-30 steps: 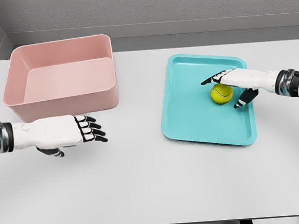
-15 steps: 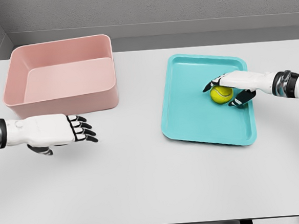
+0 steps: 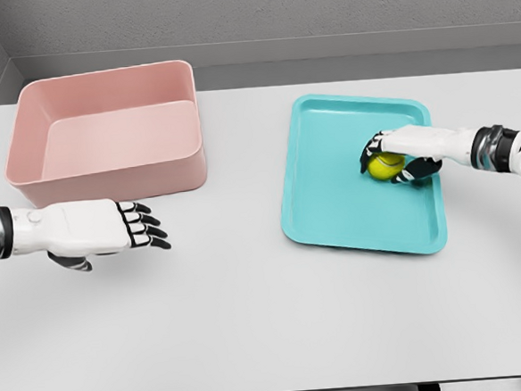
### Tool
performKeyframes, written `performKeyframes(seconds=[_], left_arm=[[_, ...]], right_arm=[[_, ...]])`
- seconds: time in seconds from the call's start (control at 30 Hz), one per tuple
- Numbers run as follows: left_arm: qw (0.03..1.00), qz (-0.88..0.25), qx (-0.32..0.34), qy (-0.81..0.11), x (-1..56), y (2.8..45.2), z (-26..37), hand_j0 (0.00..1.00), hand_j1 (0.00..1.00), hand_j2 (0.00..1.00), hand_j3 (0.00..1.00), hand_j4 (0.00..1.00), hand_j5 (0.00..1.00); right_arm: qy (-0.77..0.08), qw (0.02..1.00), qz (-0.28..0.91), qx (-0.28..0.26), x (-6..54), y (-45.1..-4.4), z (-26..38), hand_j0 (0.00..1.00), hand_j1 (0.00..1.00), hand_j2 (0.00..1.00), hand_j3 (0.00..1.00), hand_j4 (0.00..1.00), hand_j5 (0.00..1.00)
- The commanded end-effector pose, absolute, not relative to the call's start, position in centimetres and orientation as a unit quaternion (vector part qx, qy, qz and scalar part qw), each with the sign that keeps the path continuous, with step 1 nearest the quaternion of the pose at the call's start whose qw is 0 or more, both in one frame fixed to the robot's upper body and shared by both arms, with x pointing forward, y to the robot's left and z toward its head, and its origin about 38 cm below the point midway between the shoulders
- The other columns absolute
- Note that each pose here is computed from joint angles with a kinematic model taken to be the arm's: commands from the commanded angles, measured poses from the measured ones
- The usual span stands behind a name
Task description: Put the tennis from the blue tray into the pink basket with both arms
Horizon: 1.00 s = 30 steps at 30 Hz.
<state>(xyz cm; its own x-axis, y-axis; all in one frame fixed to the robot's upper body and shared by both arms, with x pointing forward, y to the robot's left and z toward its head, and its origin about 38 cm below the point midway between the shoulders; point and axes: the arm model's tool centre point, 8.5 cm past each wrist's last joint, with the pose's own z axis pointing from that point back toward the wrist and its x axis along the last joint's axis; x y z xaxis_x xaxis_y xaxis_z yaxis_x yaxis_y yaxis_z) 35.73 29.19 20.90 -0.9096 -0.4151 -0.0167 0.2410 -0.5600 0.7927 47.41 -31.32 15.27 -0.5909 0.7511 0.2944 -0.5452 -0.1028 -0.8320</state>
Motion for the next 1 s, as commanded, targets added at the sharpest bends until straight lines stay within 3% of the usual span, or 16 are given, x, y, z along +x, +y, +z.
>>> performKeyframes(seconds=[0.0, 0.3, 0.97], left_arm=[[0.189, -0.876, 0.102, -0.432, 35.8, 29.2, 21.0, 1.00, 1.00, 1.00, 1.00, 1.00, 1.00], [0.189, -0.876, 0.101, -0.432, 35.7, 29.2, 21.0, 1.00, 1.00, 1.00, 1.00, 1.00, 1.00], [0.189, -0.877, 0.105, -0.429, 35.8, 29.5, 21.2, 1.00, 1.00, 1.00, 1.00, 1.00, 1.00]], right_arm=[[-0.509, 0.431, 0.739, -0.098, 47.3, -31.2, 15.5, 0.53, 0.53, 0.53, 0.53, 0.53, 0.53], [-0.529, 0.390, 0.747, -0.098, 47.4, -30.6, 17.7, 0.53, 0.53, 0.53, 0.53, 0.53, 0.53], [-0.568, 0.278, 0.771, -0.073, 45.2, -25.0, 21.6, 0.51, 0.51, 0.51, 0.51, 0.51, 0.51]])
